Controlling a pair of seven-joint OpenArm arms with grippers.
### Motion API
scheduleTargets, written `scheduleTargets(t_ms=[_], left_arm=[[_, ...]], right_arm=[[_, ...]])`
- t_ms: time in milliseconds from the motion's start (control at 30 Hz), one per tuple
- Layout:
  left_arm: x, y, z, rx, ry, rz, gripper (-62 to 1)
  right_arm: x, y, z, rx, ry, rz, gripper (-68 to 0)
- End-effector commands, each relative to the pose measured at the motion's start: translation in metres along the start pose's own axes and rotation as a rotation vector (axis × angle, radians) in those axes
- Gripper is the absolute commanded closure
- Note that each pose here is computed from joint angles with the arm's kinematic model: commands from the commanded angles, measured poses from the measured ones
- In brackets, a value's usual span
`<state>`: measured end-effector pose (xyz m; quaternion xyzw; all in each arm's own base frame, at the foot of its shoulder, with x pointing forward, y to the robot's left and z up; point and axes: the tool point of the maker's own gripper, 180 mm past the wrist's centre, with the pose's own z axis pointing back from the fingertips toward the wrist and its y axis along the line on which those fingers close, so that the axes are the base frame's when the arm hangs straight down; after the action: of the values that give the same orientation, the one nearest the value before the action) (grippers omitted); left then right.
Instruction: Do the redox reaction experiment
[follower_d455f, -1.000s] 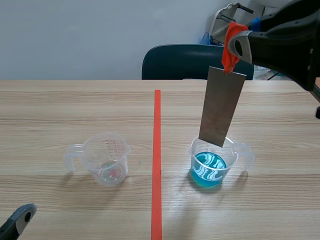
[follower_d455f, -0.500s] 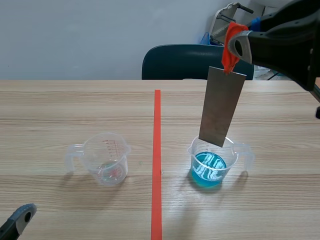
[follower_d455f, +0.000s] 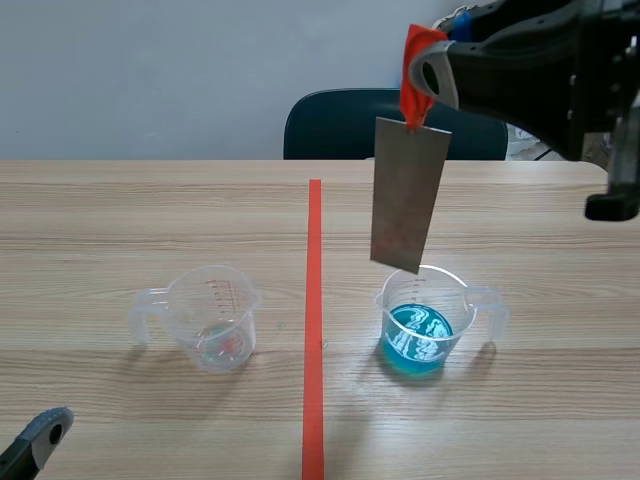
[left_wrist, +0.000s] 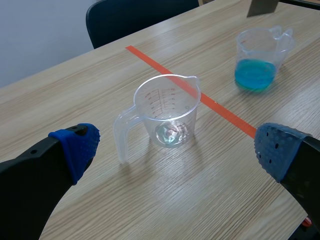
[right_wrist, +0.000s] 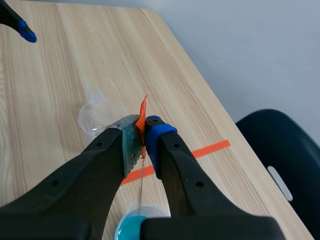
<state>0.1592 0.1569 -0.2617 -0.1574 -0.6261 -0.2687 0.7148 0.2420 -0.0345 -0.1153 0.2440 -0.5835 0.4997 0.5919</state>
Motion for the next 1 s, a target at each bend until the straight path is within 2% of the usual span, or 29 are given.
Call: scheduleTargets(t_ms=[0, 333, 633, 967], left_arm=[[0.005, 0.000, 0.000, 0.001, -0.023, 0.006, -62.3], [0.005, 0.001, 0.000, 0.005, -0.023, 0.004, -62.3], [0.005, 0.006, 0.000, 0.037, -0.023, -0.023, -62.3], [0.005, 0.006, 0.000, 0.036, -0.022, -0.023, -62.3]], right_arm=[[0.014, 0.000, -0.002, 0.018, -0.042, 0.032, -0.6], [0.040, 0.020, -0.029, 0.148, -0.119, 0.106, -0.6], [0.051, 0.034, -0.055, 0.249, -0.175, 0.100, -0.6], [0.058, 0.043, -0.086, 0.328, -0.186, 0.101, -0.6]])
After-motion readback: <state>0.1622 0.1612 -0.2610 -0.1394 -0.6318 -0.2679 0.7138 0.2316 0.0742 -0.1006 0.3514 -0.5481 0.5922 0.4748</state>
